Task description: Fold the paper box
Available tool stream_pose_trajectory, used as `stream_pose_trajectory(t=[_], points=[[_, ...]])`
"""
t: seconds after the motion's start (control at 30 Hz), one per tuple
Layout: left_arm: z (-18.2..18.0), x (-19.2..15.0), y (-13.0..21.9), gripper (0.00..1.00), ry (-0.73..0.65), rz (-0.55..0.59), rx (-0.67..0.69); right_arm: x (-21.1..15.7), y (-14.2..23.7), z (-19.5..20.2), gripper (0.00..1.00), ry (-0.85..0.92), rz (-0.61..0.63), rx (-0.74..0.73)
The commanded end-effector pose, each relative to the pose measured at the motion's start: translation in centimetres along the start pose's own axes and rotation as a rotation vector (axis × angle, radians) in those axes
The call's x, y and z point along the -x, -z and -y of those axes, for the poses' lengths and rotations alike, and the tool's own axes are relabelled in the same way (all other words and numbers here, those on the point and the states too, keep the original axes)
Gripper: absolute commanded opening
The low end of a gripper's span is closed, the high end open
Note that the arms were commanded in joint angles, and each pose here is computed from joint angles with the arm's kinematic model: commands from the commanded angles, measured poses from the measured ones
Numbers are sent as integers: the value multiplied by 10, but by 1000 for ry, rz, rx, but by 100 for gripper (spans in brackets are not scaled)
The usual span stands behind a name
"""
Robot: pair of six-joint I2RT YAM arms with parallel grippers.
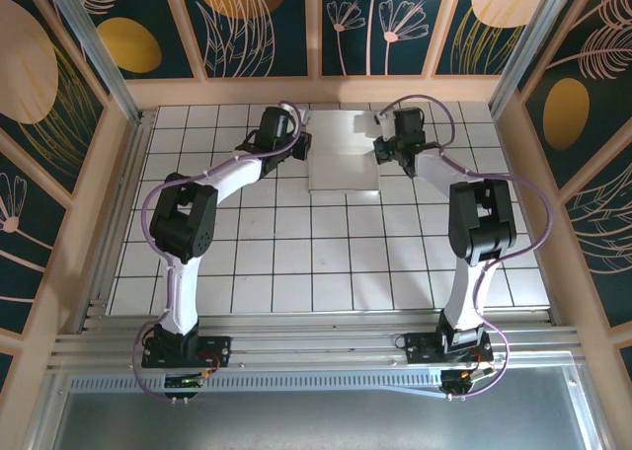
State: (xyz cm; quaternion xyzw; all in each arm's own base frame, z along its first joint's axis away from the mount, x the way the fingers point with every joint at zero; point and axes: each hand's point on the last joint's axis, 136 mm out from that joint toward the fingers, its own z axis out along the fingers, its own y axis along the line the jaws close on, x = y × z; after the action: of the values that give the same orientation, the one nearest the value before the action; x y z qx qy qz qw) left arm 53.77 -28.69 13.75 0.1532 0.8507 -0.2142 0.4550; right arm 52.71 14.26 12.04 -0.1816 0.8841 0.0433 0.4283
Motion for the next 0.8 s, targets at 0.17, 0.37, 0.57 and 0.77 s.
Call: stream_pose_trajectory(t=[0.17, 0.37, 0.57, 0.77], points=[[13, 40, 6, 0, 60, 193, -32, 13, -9, 1, 0, -189, 98, -125], [13, 19, 3, 0, 122, 184, -53, -11, -15, -4, 0, -325, 70, -117], [6, -10, -3, 0, 186, 118, -31, -26, -14, -21, 0, -386, 56, -63], [8, -22, 2, 0, 201, 108, -50, -22, -8, -35, 0, -350, 63, -47]])
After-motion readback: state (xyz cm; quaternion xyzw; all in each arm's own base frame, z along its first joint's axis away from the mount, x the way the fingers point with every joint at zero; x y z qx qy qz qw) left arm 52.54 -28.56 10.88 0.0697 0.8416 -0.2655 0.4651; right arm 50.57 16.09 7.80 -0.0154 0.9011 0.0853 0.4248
